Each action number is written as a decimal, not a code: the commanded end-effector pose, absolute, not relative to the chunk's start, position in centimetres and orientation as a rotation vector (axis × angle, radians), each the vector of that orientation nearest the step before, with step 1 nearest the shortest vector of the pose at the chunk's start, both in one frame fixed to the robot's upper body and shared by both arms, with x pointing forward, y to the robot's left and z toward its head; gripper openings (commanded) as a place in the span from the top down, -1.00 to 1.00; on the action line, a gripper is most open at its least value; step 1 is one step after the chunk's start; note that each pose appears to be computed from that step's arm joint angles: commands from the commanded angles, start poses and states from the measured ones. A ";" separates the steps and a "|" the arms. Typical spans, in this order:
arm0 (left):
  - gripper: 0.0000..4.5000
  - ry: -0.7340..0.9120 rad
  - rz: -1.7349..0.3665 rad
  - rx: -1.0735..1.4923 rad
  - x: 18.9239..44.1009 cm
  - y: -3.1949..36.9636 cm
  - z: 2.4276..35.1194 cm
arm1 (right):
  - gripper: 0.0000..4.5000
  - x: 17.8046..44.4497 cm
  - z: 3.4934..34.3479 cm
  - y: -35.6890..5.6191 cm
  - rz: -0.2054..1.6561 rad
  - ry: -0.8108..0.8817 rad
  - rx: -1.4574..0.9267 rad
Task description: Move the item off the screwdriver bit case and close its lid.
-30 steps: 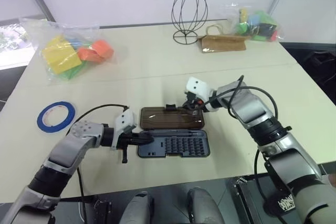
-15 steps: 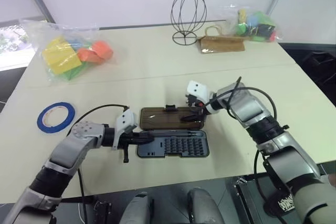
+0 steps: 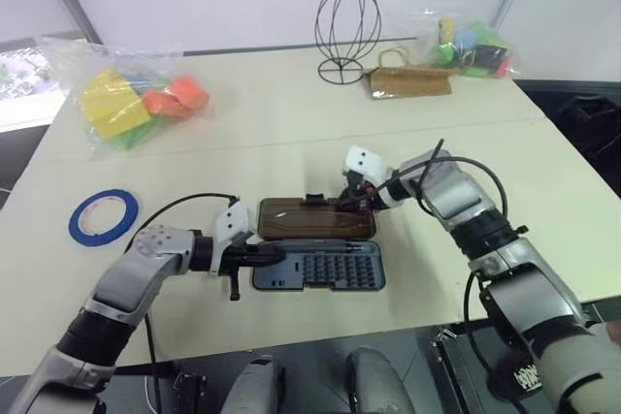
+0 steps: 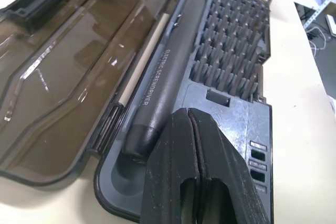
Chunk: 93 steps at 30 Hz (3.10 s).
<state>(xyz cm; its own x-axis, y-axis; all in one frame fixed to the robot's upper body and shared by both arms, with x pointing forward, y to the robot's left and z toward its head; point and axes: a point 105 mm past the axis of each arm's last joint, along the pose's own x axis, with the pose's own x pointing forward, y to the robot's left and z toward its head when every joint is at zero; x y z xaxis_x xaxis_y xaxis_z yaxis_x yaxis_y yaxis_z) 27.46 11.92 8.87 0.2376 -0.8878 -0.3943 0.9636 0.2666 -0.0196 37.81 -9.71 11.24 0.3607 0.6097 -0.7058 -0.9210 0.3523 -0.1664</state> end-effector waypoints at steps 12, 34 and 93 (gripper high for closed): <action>1.00 0.320 -1.256 0.260 28.0 12.2 9.7 | 0.99 36.7 9.0 -10.1 1.103 0.634 -0.753; 1.00 0.177 -0.982 -0.013 32.9 13.7 14.2 | 0.99 36.9 15.7 -9.7 0.912 0.057 -1.366; 1.00 0.170 -1.072 -0.038 37.1 12.4 14.8 | -0.98 30.2 24.2 -16.8 0.901 0.228 -1.050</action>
